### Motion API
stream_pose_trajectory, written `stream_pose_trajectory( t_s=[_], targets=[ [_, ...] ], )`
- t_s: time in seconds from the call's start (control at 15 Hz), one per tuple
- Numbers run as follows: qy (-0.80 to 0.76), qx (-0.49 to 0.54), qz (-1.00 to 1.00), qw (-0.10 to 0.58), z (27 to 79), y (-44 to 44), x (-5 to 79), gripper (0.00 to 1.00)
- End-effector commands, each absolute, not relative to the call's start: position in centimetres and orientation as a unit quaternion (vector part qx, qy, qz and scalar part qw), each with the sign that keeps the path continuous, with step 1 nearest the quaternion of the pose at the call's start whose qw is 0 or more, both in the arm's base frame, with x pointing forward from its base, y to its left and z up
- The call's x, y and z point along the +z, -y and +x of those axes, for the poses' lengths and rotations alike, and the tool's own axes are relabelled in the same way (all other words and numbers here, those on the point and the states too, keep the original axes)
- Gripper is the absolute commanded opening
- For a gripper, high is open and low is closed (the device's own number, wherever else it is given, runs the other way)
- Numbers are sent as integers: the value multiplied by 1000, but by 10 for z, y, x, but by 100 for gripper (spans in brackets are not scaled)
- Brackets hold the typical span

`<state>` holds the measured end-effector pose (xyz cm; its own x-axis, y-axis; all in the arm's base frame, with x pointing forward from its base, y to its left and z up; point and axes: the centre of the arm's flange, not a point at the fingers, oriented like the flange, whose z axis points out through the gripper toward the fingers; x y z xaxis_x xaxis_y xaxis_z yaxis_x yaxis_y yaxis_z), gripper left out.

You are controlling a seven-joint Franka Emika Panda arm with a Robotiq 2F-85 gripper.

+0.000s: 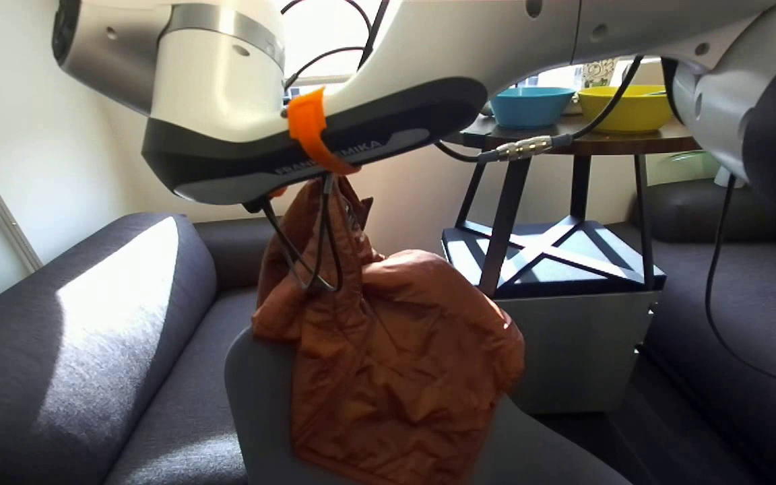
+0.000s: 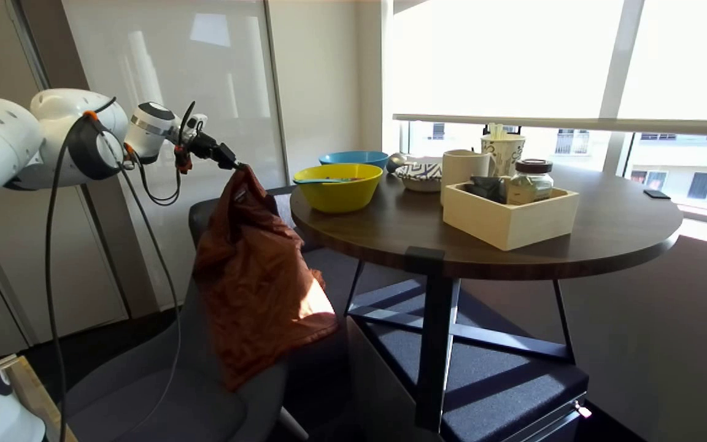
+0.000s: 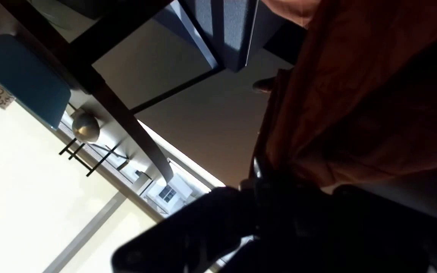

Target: Put the brown material on the backrest of the grey chair

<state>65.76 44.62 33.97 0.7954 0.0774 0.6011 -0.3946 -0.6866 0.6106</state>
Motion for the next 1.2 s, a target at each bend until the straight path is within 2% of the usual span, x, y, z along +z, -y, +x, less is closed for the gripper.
stream_pose_trajectory(
  t_s=[0.0, 0.07, 0.13, 0.2, 0.47, 0.87, 1.0, 1.07, 1.13],
  targets=[
    [69, 266, 907, 317, 642, -442, 321, 1],
    [64, 263, 916, 296, 642, -447, 316, 1],
    [62, 265, 924, 270, 641, -453, 316, 28],
    [66, 268, 930, 243, 641, -458, 321, 29],
    [116, 350, 911, 185, 641, -464, 395, 55],
    [152, 504, 831, 182, 603, -462, 549, 98],
    [188, 534, 803, 185, 580, -455, 580, 100],
    [160, 506, 829, 178, 622, -478, 574, 94],
    [170, 517, 820, 177, 614, -478, 590, 100]
  ],
)
